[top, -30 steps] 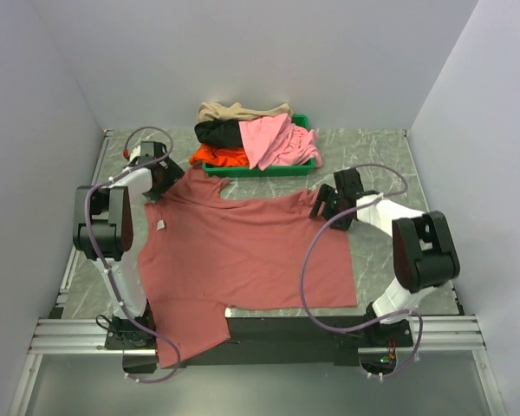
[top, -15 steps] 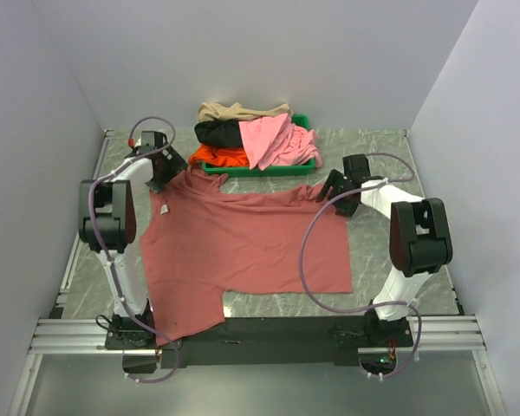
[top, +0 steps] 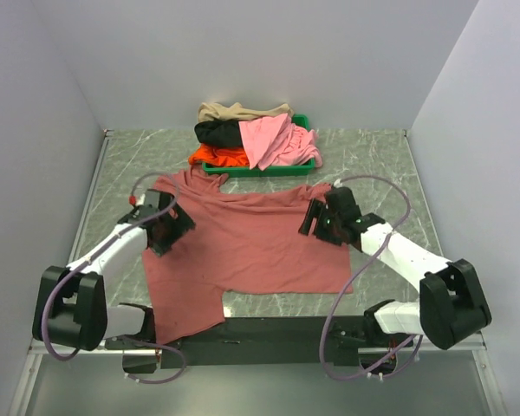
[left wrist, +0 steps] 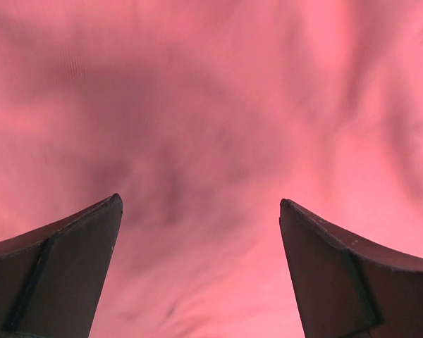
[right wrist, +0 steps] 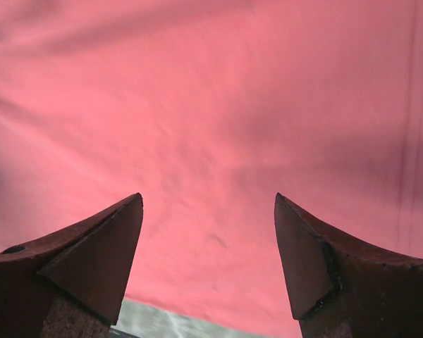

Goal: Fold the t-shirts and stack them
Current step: Flatten the tshirt out

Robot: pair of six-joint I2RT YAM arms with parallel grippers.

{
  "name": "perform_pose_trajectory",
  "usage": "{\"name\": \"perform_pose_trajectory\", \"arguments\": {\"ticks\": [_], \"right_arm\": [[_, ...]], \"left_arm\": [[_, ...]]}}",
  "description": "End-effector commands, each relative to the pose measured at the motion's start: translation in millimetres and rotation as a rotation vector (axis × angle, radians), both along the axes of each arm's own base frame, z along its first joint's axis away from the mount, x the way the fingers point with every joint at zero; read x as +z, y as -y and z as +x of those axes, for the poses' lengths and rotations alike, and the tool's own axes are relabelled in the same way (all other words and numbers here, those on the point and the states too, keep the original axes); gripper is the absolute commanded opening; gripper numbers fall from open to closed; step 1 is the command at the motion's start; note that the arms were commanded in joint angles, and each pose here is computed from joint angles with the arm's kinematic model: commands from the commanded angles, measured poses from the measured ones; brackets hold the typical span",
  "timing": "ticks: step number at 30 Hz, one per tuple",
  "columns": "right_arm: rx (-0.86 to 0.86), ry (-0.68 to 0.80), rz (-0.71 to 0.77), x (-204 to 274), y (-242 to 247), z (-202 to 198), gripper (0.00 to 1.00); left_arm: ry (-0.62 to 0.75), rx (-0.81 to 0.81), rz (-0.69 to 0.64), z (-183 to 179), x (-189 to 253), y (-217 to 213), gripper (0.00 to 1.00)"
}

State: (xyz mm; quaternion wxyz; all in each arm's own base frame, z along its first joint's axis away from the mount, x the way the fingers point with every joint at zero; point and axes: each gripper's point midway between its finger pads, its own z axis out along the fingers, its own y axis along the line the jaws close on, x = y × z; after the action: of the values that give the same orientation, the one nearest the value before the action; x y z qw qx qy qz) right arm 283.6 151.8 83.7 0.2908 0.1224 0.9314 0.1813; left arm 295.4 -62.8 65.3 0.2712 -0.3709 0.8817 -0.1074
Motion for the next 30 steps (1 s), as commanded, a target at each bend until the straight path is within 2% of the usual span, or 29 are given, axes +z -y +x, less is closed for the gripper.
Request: {"name": "perform_pose_trajectory", "arguments": {"ticks": [1,6,10,13,18,19,25,29,30], "right_arm": [[-0.034,-0.074,-0.008,-26.2,0.0,-18.8,0.82],[-0.04,-0.113,-0.051,-43.3,2.1,-11.5,0.82],[-0.094,-0.183,-0.134,-62.4,16.1,2.0,0.82],[-0.097,-0.245,-0.092,-75.2,21.0,11.3,0.8],[-0.131,-0.262,-0.057,-76.7,40.0,44.4,0.79],[-0.12,-0.268,-0.017,-75.3,36.5,48.6,0.78],[-0.135,-0.235,0.001,-66.9,42.0,89.0,0.77],[-0.146,-0.145,0.03,-33.7,39.4,103.7,0.75],[-0.144,-0.094,0.056,-13.3,36.0,104.5,0.75]], "left_arm": [[-0.039,-0.057,-0.027,-24.4,-11.6,18.0,0.99],[-0.054,-0.096,-0.025,-24.9,-27.1,21.6,0.99],[-0.061,-0.124,-0.029,-4.1,-34.4,28.7,0.99],[-0.072,-0.159,-0.054,9.2,-38.9,39.0,0.99],[-0.122,-0.181,-0.031,28.8,-51.2,41.4,0.99],[-0.1,-0.182,-0.026,42.3,-44.6,43.1,0.99],[-0.104,-0.202,0.024,76.7,-43.7,43.6,0.99],[-0.101,-0.249,0.007,75.8,-26.6,50.9,0.99],[-0.084,-0.232,0.025,73.8,-14.1,48.0,0.99]]}}
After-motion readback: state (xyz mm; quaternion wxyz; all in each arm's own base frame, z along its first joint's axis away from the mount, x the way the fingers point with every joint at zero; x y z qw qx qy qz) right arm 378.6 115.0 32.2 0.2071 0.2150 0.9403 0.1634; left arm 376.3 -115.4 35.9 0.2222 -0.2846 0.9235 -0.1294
